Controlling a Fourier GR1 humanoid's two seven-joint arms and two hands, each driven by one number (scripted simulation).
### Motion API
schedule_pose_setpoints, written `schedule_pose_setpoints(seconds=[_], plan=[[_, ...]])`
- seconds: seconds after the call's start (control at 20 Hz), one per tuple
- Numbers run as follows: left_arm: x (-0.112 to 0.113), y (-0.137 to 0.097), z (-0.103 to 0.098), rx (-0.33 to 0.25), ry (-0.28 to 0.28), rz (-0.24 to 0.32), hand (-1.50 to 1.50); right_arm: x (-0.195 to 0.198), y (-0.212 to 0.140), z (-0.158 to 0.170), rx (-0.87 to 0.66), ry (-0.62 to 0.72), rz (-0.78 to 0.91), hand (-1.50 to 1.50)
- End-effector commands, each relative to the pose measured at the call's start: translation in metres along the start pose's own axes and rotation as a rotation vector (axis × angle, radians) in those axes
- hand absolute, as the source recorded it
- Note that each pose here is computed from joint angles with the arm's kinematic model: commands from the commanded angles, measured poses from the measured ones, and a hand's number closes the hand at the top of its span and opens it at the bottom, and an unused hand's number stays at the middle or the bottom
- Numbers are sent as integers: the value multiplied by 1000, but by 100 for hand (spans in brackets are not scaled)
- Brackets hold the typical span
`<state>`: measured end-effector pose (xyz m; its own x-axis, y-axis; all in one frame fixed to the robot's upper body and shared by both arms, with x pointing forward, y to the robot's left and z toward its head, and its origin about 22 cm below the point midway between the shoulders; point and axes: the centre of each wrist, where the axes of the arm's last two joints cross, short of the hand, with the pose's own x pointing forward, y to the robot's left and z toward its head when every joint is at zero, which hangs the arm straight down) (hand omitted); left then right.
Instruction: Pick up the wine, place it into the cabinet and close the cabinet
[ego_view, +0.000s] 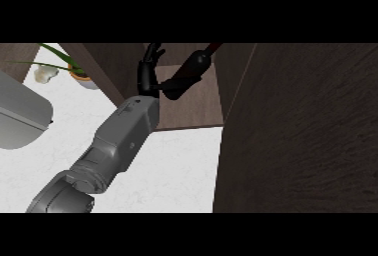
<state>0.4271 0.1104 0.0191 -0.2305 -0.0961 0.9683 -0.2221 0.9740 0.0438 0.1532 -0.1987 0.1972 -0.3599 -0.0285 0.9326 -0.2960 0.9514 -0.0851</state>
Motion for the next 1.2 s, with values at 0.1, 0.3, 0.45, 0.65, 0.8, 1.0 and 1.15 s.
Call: schedule_pose_setpoints(seconds=[0.1, 0.3, 0.45, 0.65, 0.8, 1.0, 1.15], plan=[[-5, 12, -2, 26, 1, -44, -150, 16, -6, 14, 11, -17, -3, -150], [-20, 22, 8, 51, -14, 2, -150, 4, 5, 3, 20, -16, -26, -150], [-25, 12, 19, 42, -29, 9, -150, 2, -3, 3, 30, -4, -8, -150], [-11, 11, 5, 27, -48, 22, -150, 4, 1, 7, 24, -20, -13, -150], [-29, 23, 17, -32, -61, 40, -150, 4, 2, 2, 15, -25, -23, -150], [-28, 16, 20, -55, -58, 67, -150, 4, -3, -3, 13, -19, -28, -150], [-27, 12, 21, -86, -38, 90, -150, 4, 6, -5, 38, -28, -38, -150]])
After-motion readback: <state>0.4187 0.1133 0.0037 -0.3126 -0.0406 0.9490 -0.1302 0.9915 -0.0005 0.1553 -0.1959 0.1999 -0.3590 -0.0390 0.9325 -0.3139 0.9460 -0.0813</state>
